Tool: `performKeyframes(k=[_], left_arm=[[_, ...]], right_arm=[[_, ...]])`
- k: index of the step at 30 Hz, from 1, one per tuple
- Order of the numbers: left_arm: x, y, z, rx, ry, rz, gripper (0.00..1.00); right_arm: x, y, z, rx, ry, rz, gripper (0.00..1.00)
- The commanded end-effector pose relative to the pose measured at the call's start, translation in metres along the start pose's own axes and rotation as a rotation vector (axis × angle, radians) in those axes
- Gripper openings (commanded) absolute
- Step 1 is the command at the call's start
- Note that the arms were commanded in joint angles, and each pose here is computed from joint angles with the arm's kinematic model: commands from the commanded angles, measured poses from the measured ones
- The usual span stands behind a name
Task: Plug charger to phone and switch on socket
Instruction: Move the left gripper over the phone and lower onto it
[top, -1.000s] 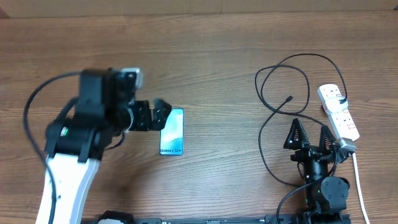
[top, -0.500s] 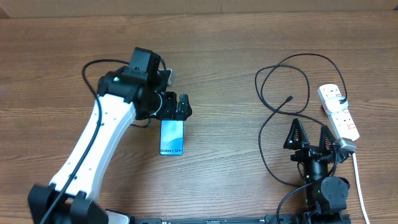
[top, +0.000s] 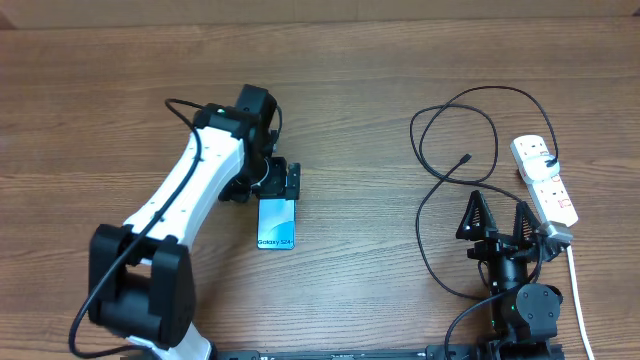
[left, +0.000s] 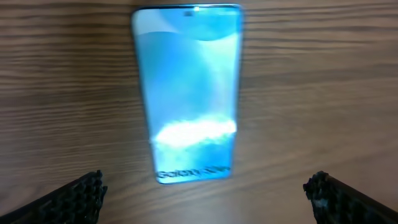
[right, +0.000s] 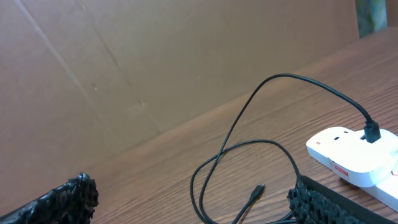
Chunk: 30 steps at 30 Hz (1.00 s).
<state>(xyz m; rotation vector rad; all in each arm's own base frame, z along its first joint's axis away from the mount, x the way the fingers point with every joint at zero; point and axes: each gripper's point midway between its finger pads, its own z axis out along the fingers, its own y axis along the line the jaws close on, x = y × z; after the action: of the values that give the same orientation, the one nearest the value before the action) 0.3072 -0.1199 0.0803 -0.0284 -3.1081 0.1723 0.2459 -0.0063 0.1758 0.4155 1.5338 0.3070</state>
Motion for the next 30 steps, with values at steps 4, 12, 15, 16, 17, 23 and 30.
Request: performKeyframes(k=[4, 12, 15, 16, 17, 23, 30], left_arm=[[-0.013, 0.003, 0.018, -0.104, -0.019, -0.07, 0.99], [-0.02, 0.001, 0.035, -0.103, -0.019, -0.111, 1.0], [-0.018, 0.003, 0.042, -0.112, 0.004, -0.117, 1.0], [-0.018, 0.003, 0.044, -0.116, 0.01, -0.117, 1.0], [-0.017, 0.004, 0.048, -0.12, 0.021, -0.117, 0.99], [-0.014, 0.007, 0.074, -0.136, 0.082, -0.12, 1.0], [-0.004, 0.008, 0.091, -0.142, 0.153, -0.095, 1.0]], right_arm=[[0.001, -0.001, 0.0, -0.001, -0.004, -0.004, 1.0], [0.001, -0.001, 0.0, -0.001, -0.004, -0.004, 1.0], [0.001, -0.001, 0.0, -0.001, -0.004, -0.004, 1.0], [0.001, -0.001, 0.0, -0.001, -0.004, -0.004, 1.0], [0.001, -0.001, 0.0, -0.001, -0.004, -0.004, 1.0], [0.002, -0.001, 0.0, -0.001, -0.004, -0.004, 1.0], [0.001, -0.001, 0.0, -0.001, -0.004, -0.004, 1.0]])
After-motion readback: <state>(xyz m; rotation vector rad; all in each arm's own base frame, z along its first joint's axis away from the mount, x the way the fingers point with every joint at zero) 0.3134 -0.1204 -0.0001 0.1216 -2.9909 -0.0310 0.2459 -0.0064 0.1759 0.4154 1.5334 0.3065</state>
